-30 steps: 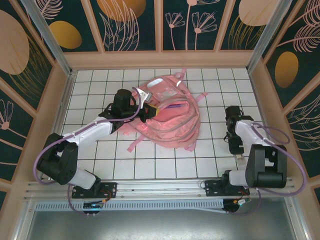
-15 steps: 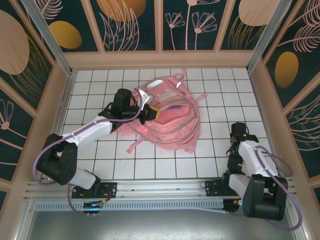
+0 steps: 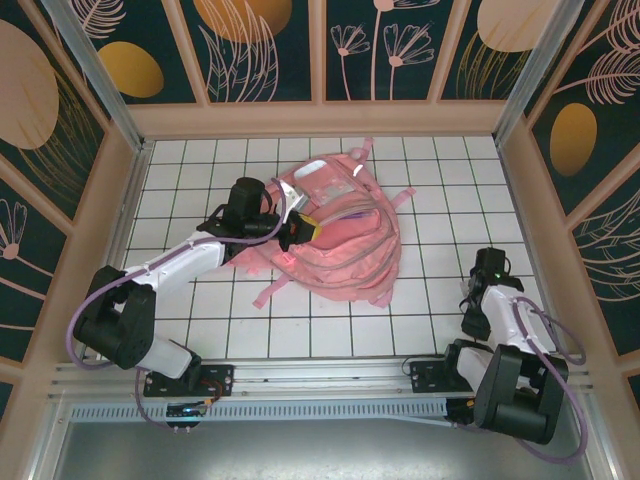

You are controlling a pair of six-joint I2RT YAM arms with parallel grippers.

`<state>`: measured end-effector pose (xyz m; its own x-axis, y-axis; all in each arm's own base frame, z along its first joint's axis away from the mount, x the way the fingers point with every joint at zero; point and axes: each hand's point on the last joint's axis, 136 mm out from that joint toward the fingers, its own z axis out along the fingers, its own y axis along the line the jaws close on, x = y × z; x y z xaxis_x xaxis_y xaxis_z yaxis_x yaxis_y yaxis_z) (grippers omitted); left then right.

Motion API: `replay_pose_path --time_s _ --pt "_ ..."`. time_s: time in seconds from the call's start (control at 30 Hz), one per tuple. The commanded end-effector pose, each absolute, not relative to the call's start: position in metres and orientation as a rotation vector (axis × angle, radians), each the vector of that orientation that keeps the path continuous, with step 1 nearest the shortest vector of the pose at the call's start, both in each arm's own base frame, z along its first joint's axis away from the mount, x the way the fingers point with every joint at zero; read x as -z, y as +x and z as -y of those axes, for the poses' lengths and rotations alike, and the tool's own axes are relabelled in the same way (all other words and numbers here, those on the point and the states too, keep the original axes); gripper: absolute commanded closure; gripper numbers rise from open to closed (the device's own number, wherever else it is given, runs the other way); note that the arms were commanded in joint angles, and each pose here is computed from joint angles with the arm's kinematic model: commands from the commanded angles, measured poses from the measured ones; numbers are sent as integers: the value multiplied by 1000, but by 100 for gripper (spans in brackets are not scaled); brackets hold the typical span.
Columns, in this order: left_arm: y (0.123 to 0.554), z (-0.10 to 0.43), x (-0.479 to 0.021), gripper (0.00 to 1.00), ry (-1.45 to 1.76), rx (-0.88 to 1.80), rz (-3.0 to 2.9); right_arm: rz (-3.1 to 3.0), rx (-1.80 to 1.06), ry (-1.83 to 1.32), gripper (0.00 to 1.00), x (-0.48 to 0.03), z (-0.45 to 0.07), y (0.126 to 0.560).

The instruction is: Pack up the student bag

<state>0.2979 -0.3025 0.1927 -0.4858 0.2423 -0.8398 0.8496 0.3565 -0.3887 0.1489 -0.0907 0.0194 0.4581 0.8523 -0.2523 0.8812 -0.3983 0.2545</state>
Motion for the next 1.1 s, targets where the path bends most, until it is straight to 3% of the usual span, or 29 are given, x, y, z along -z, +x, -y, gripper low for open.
replay_pose_path --time_s 0.0,0.13,0.3,0.43,0.53,0.67,1.07 --pt "294 313 -215 100 1021 1185 -1819 -1500 62 2323 27 -8 91 156" --pt "298 314 -226 100 1023 1169 -1794 -1654 40 2180 37 -11 93 174" --pt "306 313 -230 100 1016 1116 -1819 -2000 51 1884 39 -9 93 207" --pt "311 315 -245 100 1019 1102 -1782 -2313 52 1595 54 0 79 237" --pt "313 316 -246 100 1000 1107 -1775 -2492 60 1353 42 3 64 259" --pt "314 316 -242 100 972 1125 -1780 -2657 75 1185 40 7 42 274" --pt "317 317 -238 100 944 1135 -1794 -2647 -73 1354 9 -32 14 251"
